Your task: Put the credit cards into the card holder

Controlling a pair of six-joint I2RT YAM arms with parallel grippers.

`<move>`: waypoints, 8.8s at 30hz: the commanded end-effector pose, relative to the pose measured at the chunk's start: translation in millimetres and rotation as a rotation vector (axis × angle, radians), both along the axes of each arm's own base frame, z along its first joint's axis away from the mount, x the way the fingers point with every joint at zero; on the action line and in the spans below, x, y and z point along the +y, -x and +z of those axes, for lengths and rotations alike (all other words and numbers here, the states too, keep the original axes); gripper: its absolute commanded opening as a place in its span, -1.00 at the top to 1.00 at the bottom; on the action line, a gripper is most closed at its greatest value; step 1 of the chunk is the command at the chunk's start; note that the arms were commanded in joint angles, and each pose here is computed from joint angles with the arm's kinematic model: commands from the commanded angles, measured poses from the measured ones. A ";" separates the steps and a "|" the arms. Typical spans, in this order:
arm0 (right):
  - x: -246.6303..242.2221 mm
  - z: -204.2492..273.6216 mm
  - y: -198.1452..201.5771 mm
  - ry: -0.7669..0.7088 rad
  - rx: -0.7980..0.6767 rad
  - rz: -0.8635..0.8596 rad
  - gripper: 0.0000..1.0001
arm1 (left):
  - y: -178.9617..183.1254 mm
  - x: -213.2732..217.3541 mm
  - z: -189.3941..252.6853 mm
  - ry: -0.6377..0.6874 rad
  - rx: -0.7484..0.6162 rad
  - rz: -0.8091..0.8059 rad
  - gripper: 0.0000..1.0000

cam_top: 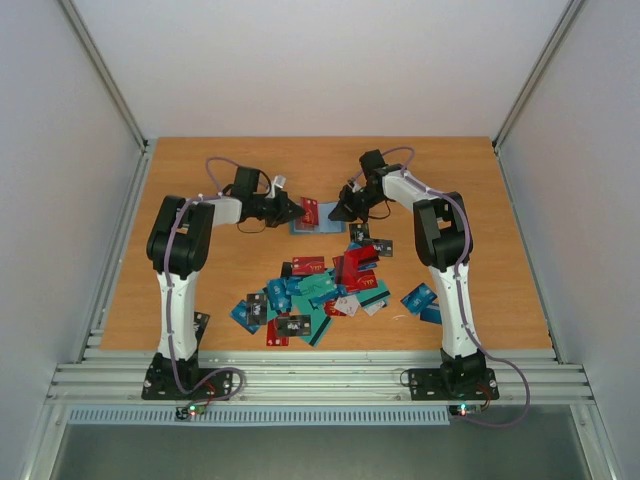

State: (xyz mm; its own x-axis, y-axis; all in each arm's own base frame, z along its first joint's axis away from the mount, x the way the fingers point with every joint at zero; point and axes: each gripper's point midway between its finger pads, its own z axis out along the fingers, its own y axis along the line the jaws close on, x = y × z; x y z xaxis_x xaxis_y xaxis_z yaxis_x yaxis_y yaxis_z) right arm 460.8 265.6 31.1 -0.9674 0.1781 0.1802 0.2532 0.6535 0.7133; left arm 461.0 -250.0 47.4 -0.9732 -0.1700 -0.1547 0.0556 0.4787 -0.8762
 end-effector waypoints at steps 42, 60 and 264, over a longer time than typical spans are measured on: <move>-25.4 49.3 -21.3 0.028 -0.155 0.060 0.19 | 16.1 -4.7 21.2 0.041 0.038 -0.015 0.99; -26.5 1.5 -6.2 0.036 -0.070 0.104 0.28 | 29.7 -23.1 13.7 0.038 0.068 -0.112 0.99; -8.7 31.0 24.7 -0.042 -0.074 0.122 0.29 | 38.8 -57.0 -14.0 -0.330 0.035 -0.283 0.88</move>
